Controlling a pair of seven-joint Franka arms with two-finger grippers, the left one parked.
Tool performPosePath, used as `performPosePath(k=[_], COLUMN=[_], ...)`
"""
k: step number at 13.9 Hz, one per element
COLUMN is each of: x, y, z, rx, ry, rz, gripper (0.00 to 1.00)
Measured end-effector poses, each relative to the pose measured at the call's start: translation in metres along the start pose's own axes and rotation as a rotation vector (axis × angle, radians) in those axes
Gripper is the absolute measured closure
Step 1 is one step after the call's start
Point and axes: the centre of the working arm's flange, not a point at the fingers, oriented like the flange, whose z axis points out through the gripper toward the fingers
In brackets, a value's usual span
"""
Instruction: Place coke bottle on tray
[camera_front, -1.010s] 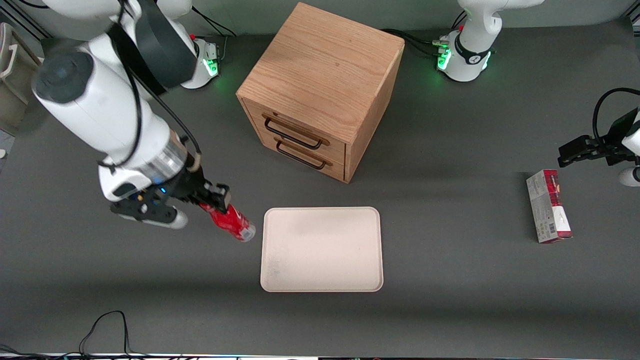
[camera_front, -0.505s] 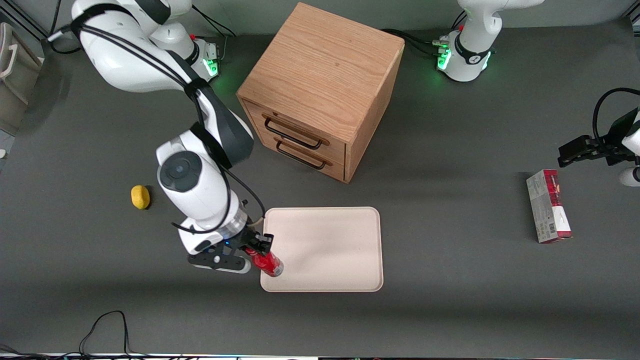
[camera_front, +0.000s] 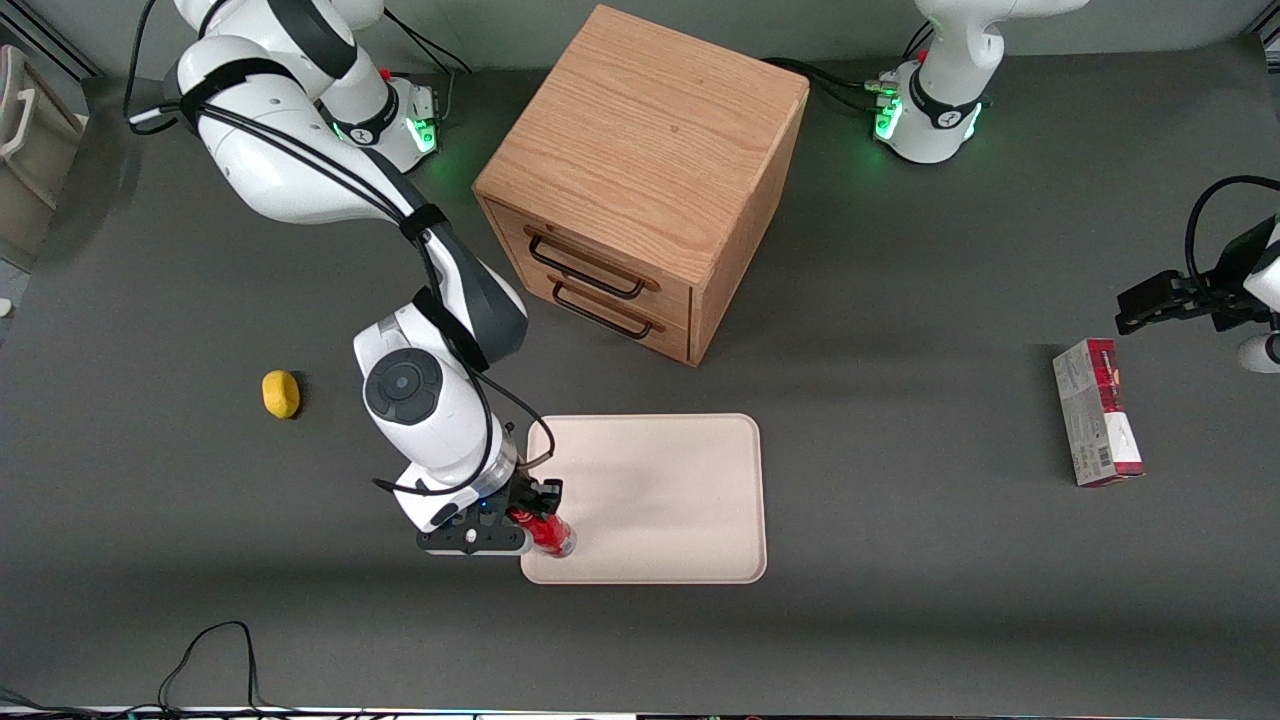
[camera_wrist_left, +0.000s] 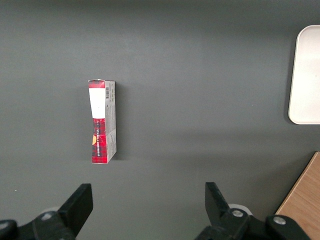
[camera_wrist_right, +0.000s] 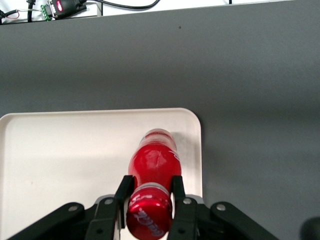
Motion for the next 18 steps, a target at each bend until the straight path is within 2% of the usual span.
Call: performPosePath(k=[4, 6, 8, 9, 11, 13, 15, 18], x=[-0.004, -0.004, -0.003, -0.002, 0.001, 0.004, 0.008, 0.007], y=[0.003, 0.001, 0.001, 0.002, 0.007, 0.014, 0.029, 0.074], z=[0.023, 0.023, 0.023, 0.022, 0.015, -0.01, -0.057, -0.147], rx=[-0.003, -0.001, -0.003, -0.009, -0.031, -0.076, -0.122, -0.14], ry=[-0.017, -0.014, -0.003, 0.002, 0.01, -0.015, -0.057, -0.105], rz=[-0.002, -0.007, -0.032, -0.041, -0.045, -0.037, -0.013, 0.016], gripper=[0.63, 0.48, 0.28, 0.17, 0.0, 0.0, 0.0, 0.0])
